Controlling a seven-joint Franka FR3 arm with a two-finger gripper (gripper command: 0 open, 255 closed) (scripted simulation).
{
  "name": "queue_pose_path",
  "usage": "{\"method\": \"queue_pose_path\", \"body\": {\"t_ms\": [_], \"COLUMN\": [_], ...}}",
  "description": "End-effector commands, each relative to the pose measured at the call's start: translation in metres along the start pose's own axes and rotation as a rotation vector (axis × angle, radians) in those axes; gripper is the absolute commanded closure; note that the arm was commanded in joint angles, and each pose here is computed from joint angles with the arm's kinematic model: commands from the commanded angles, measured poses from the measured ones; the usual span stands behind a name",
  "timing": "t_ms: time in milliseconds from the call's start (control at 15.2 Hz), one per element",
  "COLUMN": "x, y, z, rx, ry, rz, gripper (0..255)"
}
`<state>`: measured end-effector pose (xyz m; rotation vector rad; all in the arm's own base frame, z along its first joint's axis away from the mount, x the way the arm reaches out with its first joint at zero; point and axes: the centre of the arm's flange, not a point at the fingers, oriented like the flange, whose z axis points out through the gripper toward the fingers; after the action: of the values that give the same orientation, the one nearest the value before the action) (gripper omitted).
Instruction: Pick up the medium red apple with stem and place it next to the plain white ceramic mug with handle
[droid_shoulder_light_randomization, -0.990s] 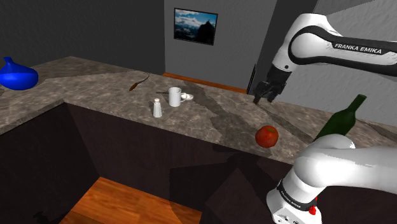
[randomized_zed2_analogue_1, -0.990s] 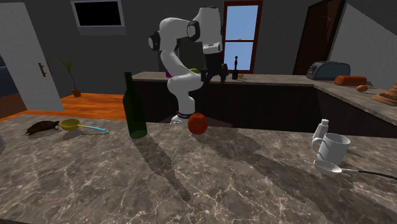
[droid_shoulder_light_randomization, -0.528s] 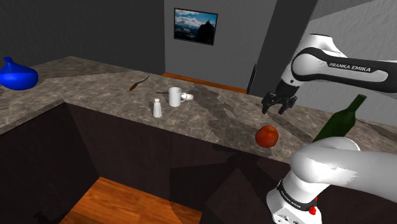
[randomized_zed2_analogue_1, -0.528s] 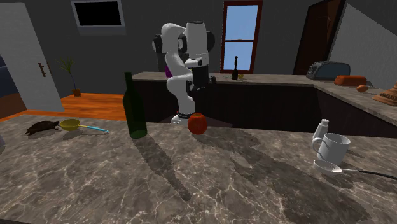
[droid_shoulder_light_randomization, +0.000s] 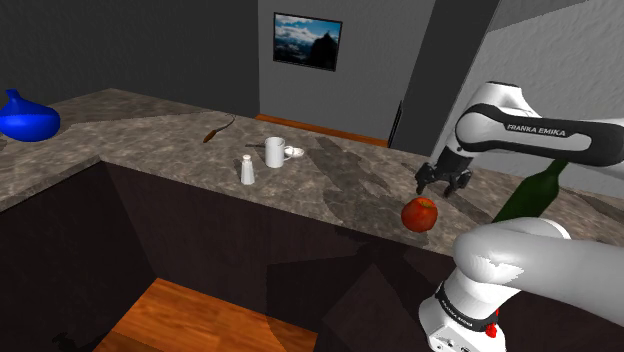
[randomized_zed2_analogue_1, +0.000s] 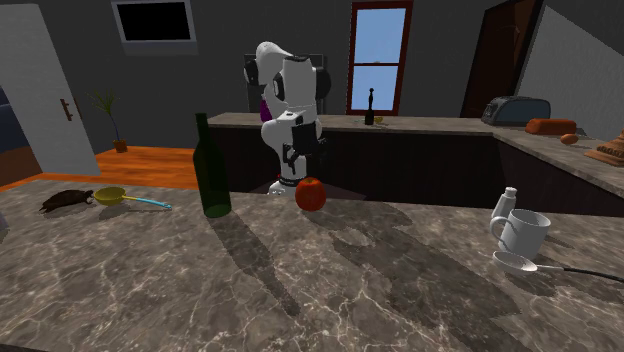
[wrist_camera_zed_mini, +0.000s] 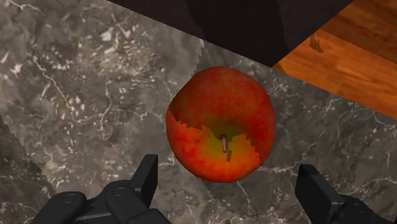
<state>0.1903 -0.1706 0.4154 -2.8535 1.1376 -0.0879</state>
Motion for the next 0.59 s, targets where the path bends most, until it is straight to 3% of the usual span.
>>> {"method": "queue_pose_path", "body": {"t_ms": [0, 528], "x": [0.0000, 0.0000], "y": [-0.0006, -0.0006], "z": [0.0113, 0.0196], "rx": [0.000, 0.000], "ry": [0.000, 0.000], "rz": [0.001, 0.001], "gripper": [0, 0]}}
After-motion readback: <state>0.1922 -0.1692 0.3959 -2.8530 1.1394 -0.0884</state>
